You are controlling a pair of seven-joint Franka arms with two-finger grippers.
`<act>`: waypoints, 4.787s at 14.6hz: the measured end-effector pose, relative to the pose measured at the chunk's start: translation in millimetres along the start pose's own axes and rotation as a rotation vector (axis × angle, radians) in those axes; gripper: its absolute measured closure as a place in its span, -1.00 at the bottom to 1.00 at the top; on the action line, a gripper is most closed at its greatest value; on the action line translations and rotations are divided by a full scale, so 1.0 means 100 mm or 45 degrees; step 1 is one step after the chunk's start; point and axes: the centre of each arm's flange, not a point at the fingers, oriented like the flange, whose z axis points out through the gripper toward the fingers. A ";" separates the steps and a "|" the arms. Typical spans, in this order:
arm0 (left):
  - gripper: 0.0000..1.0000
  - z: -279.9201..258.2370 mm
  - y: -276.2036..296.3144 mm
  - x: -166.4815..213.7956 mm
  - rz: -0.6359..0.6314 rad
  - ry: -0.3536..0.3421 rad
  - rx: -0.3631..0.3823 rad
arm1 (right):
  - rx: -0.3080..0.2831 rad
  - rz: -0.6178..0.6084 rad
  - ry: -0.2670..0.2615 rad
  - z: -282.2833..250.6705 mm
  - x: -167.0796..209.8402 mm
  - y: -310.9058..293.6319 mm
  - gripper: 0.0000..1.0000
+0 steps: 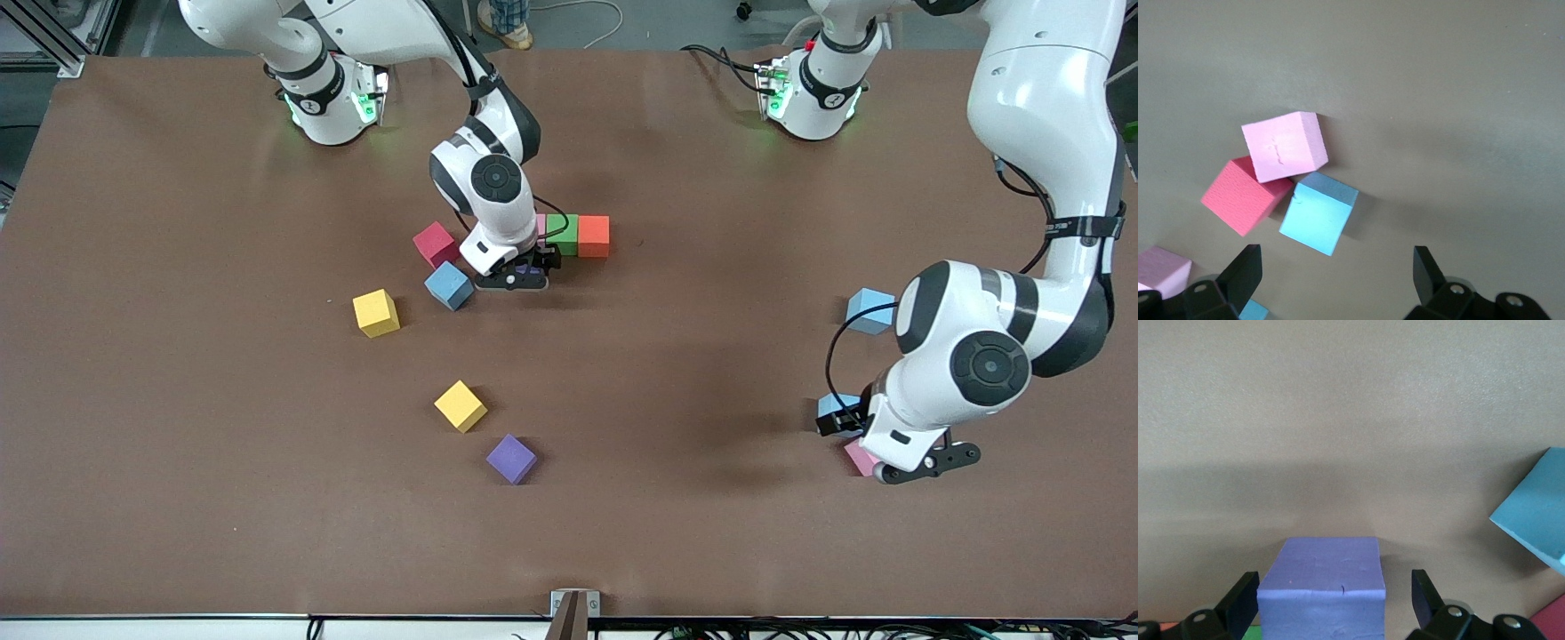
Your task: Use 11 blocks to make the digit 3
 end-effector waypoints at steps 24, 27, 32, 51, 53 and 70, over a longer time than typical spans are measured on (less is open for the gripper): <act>-1.00 0.04 -0.14 0.02 0.158 -0.027 0.011 | -0.002 0.968 -0.036 -0.69 0.64 1.51 -1.00; -1.00 0.05 -0.12 0.00 0.174 -0.031 0.012 | 0.017 0.982 -0.009 -0.53 0.55 1.47 -1.00; -1.00 0.06 -0.12 0.00 0.181 -0.034 0.012 | -0.005 0.962 -0.009 -0.26 0.50 1.40 -1.00; -1.00 0.79 -0.46 0.18 0.377 -0.091 -0.034 | 0.029 0.408 0.021 -0.38 0.34 0.86 0.00; -1.00 0.84 -0.42 0.16 0.382 -0.100 -0.036 | 0.045 0.308 0.034 -0.51 0.41 0.74 0.00; -0.99 1.20 -0.21 0.03 0.345 -0.179 -0.058 | -0.028 -0.042 -0.024 -0.26 0.53 -0.08 0.00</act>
